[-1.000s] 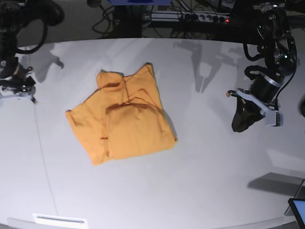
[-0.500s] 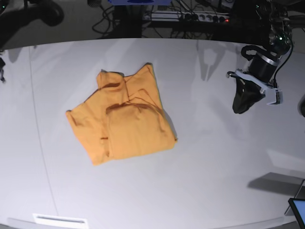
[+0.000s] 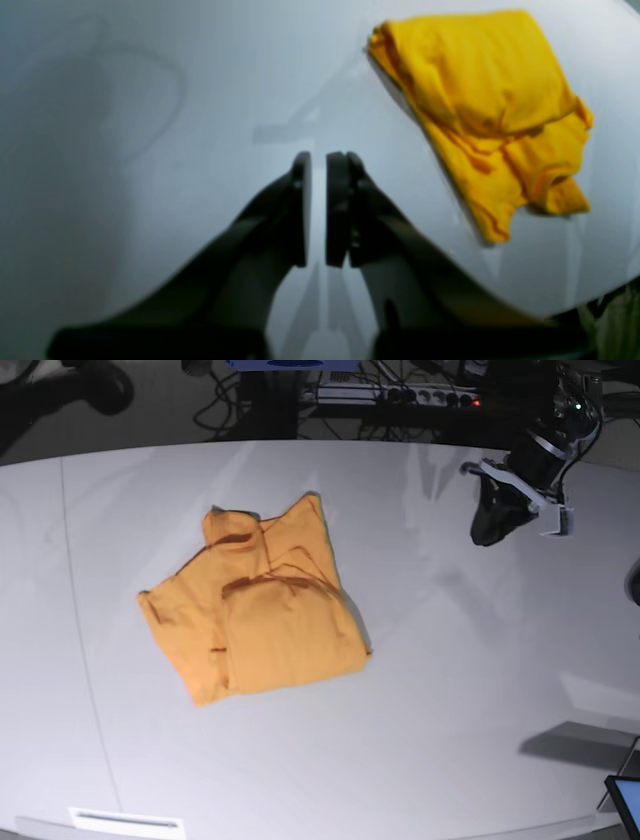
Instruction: Fold the T-shirt properly
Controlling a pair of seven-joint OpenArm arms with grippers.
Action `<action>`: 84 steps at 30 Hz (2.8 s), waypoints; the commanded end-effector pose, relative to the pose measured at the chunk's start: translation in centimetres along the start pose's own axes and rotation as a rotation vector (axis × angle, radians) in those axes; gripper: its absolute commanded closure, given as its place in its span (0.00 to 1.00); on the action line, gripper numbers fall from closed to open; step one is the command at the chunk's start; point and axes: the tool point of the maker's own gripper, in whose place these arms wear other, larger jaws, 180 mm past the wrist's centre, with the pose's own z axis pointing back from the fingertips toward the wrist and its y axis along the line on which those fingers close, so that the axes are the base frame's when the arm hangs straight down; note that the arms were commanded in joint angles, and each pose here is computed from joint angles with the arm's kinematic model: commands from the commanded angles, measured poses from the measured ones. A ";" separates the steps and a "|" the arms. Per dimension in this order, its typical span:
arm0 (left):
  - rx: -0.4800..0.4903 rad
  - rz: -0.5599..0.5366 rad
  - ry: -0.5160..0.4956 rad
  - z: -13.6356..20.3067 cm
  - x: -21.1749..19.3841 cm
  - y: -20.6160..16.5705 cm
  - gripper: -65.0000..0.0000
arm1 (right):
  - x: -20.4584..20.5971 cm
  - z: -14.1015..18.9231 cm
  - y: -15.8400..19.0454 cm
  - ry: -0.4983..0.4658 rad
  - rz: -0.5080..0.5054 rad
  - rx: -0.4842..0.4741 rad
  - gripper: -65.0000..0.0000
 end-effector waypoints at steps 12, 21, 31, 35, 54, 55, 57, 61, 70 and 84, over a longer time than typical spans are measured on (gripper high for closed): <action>-0.058 -0.018 0.191 2.9 -6.6 -3.0 0.93 | -3.9 1.8 -4.5 0.094 0.019 -0.113 0.94; -0.182 -0.193 0.442 4.8 -16.2 -10.9 0.93 | -5.3 2.8 -6.4 0.146 0.049 -0.165 0.94; -0.218 -0.129 0.453 7.6 -18.0 -13.1 0.94 | -11.6 1.9 -6.8 0.346 0.093 -0.166 0.94; -0.198 -0.088 0.569 8.8 -21.3 -13.0 0.94 | -16.4 0.2 -6.5 0.468 0.215 -0.186 0.94; 0.088 0.102 1.089 13.4 -41.0 -5.7 0.94 | -35.7 -6.2 -15.5 0.731 0.766 -0.380 0.94; 0.101 0.108 1.110 13.5 -41.7 -5.2 0.94 | -36.1 -6.3 -16.0 0.725 0.815 -0.374 0.94; 0.127 0.122 1.152 13.7 -42.9 -4.2 0.94 | -36.8 -6.9 -16.0 0.689 0.914 -0.336 0.94; 0.189 0.145 1.149 13.5 -44.8 -2.0 0.93 | -38.0 -7.5 -15.0 0.586 1.058 -0.229 0.93; 0.306 0.148 0.951 11.4 -44.7 1.8 0.93 | -36.8 -9.9 -11.6 0.414 1.114 -0.116 0.93; 0.305 0.178 0.850 6.5 -43.9 0.8 0.93 | -36.6 -12.0 -5.8 0.288 1.069 -0.018 0.93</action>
